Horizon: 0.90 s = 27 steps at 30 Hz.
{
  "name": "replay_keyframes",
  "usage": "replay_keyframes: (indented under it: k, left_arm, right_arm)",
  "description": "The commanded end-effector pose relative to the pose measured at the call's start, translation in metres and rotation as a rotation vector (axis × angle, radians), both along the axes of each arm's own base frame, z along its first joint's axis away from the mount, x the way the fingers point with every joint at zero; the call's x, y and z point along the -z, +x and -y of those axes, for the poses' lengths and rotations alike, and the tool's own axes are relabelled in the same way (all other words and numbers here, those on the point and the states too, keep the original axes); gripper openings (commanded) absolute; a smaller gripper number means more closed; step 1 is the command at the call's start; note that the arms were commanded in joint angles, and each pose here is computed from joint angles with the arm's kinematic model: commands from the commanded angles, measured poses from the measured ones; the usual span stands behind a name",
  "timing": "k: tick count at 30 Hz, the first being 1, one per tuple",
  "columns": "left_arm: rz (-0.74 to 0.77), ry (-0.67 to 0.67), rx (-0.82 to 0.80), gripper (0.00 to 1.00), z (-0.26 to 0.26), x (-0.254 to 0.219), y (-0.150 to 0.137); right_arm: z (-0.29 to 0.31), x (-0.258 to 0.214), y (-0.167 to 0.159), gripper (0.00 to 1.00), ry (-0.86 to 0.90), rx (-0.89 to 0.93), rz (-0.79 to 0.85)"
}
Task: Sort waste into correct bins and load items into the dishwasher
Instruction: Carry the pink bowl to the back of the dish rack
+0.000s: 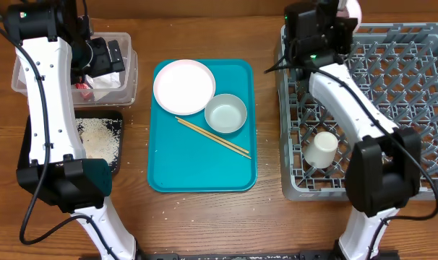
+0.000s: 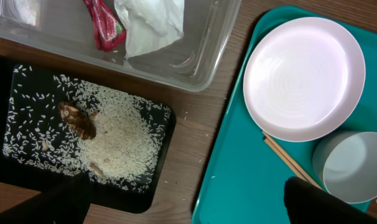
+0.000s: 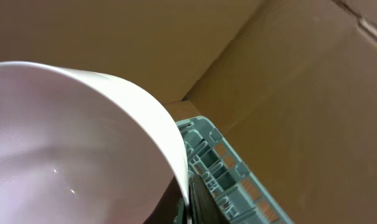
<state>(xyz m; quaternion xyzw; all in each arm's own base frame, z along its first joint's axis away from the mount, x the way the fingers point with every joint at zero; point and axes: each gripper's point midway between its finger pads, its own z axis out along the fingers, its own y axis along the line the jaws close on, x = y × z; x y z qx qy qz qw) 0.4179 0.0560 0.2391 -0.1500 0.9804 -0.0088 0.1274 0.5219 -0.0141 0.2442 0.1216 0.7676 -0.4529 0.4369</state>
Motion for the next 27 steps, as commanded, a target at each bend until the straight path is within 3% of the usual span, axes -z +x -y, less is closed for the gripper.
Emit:
replay_keyframes:
  k: [1,15,23,24,26,27]
  left_arm:
    - [0.035,-0.003,-0.013,1.0,0.001,-0.013,-0.002]
    - [0.035,-0.003,-0.013,1.0,0.001,-0.013,-0.002]
    - [0.035,-0.003,-0.013,1.0,0.001,-0.013,-0.002]
    - [0.035,-0.003,-0.013,1.0,0.001,-0.013,-0.002]
    - [0.035,-0.003,-0.013,1.0,0.001,-0.013,-0.002]
    - [0.035,-0.003,-0.013,1.0,0.001,-0.013,-0.002]
  right_arm:
    - [-0.007,0.026,0.007,0.04,-0.083,-0.036,-0.149]
    - [-0.012,0.073,0.004,0.07,-0.155,-0.021,-0.295]
    - [-0.054,0.074,-0.006,0.09,-0.21,-0.085,-0.341]
    - [-0.059,0.075,-0.007,0.11,-0.213,-0.093,-0.345]
    - [-0.068,0.075,-0.008,0.47,-0.212,-0.109,-0.338]
    - [-0.072,0.075,-0.008,0.5,-0.213,-0.117,-0.337]
